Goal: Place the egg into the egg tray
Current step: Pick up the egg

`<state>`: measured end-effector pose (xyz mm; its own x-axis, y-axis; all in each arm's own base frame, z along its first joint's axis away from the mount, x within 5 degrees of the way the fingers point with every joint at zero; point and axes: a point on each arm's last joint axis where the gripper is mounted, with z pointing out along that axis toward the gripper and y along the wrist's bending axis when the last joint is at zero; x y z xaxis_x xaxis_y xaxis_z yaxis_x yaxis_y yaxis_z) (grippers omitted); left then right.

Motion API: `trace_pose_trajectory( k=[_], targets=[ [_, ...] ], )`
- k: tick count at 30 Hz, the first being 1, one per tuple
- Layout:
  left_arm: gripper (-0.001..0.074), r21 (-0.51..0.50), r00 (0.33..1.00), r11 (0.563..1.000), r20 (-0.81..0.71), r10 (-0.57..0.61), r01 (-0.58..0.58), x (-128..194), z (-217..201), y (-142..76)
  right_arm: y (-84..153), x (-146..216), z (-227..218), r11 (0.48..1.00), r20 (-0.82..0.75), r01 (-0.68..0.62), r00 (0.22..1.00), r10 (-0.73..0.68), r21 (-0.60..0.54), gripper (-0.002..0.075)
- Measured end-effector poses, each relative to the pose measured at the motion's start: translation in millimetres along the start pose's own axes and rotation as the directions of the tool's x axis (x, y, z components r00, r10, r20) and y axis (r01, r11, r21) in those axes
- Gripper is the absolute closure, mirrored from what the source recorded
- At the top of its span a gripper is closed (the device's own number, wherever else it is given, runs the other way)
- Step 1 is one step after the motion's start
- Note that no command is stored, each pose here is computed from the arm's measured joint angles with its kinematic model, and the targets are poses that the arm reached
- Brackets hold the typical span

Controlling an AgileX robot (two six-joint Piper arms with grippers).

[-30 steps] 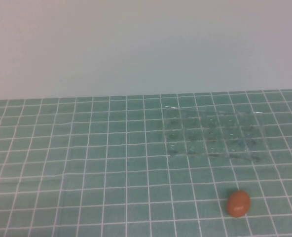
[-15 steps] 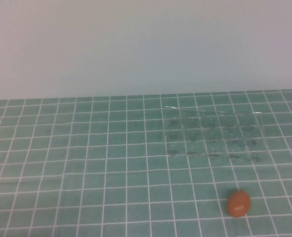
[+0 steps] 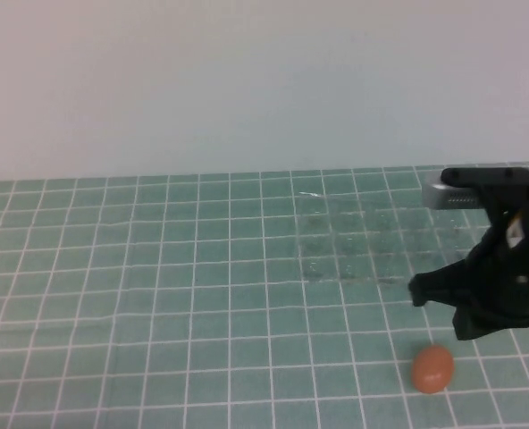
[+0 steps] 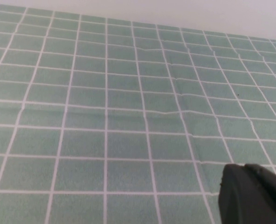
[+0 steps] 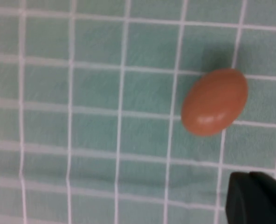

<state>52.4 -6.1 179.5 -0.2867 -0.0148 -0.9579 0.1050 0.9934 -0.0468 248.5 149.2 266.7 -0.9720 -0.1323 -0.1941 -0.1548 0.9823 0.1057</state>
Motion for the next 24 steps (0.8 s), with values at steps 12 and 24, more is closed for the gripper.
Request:
trace_pose_trajectory(
  k=[12, 24],
  targets=[
    [0.0736, 0.014, 1.000, 1.000, -0.001, 0.004, -0.004, 0, 0, -1, 3, -18, 53, 0.971, -0.006, -0.224, 0.974, 0.225, 0.084, 0.0657],
    [0.0736, 0.014, 1.000, 1.000, -0.001, 0.004, -0.004, 0, 0, -1, -8, -24, 61, 0.948, -0.021, -0.306, 0.951, 0.309, 0.083, 0.0174]
  ],
)
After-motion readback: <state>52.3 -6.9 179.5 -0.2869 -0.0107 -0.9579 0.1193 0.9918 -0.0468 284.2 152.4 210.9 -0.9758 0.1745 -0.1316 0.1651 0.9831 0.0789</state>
